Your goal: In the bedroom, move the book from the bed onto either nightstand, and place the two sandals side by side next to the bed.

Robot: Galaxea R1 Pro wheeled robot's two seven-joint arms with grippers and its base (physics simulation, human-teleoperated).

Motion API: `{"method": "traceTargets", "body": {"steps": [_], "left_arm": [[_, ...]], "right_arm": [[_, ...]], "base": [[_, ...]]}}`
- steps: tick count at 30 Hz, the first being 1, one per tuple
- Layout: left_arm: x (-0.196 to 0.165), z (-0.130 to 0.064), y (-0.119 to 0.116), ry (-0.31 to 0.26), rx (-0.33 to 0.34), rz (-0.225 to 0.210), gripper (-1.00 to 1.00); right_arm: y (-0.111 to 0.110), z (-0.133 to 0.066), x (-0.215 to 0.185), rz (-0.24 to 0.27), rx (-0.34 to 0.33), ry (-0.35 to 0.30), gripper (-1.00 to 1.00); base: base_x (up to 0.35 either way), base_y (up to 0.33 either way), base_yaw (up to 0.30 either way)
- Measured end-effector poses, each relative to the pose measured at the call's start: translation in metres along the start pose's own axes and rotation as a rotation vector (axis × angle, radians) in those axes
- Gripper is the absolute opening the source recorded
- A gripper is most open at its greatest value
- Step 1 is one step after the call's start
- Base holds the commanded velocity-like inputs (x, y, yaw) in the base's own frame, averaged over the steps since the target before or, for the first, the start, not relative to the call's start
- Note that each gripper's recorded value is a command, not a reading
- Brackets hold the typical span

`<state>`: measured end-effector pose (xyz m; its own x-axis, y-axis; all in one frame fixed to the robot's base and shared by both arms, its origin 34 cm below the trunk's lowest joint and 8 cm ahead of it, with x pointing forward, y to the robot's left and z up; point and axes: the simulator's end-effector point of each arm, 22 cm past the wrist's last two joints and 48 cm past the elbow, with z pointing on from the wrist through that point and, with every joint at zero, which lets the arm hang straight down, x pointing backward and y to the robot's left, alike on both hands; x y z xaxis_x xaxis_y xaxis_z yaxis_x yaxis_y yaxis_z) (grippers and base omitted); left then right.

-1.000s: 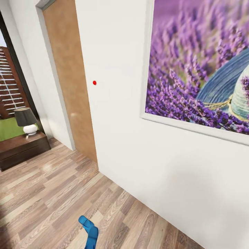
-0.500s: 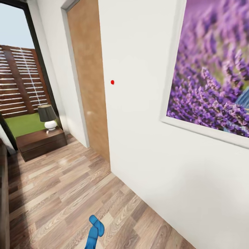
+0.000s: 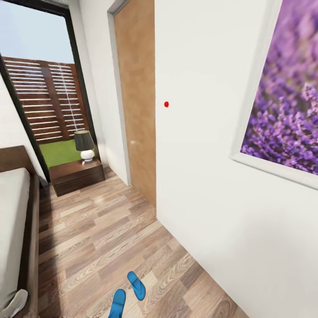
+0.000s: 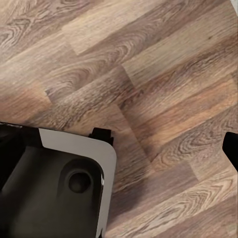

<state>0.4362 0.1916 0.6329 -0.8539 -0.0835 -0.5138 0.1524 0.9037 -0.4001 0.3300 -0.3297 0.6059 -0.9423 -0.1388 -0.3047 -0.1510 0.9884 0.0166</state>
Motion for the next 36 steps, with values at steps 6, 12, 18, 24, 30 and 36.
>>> {"method": "traceTargets", "body": {"steps": [6,12,18,24,30,36], "left_arm": [[0.0009,0.0001,0.0004,0.002,-0.001,-0.001,-1.0],[0.0018,0.0003,0.0004,0.004,0.0,-0.002,-1.0],[0.0027,0.0004,0.0002,0.006,0.0,-0.002,-1.0],[0.0038,0.0006,0.0004,0.008,0.0,-0.004,-1.0],[0.0047,0.0008,0.0009,0.01,-0.001,-0.005,-1.0],[0.0056,0.001,0.0009,0.012,-0.001,-0.006,-1.0]], "right_arm": [[0.0002,0.0002,0.0008,0.0,0.0,0.002,1.0],[0.0004,0.0004,0.0018,0.0,-0.001,0.005,1.0],[0.0004,0.0004,0.0027,0.0,-0.001,0.006,1.0],[0.0005,0.0006,0.0035,0.001,-0.001,0.008,1.0],[0.0007,0.0009,0.0044,0.001,-0.002,0.011,1.0],[0.0007,0.0011,0.0054,0.001,-0.002,0.014,1.0]], "base": [[0.0,0.0,0.282],[0.002,0.0,0.282],[0.087,-0.015,0.282],[0.163,-0.124,0.282],[0.029,-0.026,0.282],[0.003,-0.002,0.282]]}}
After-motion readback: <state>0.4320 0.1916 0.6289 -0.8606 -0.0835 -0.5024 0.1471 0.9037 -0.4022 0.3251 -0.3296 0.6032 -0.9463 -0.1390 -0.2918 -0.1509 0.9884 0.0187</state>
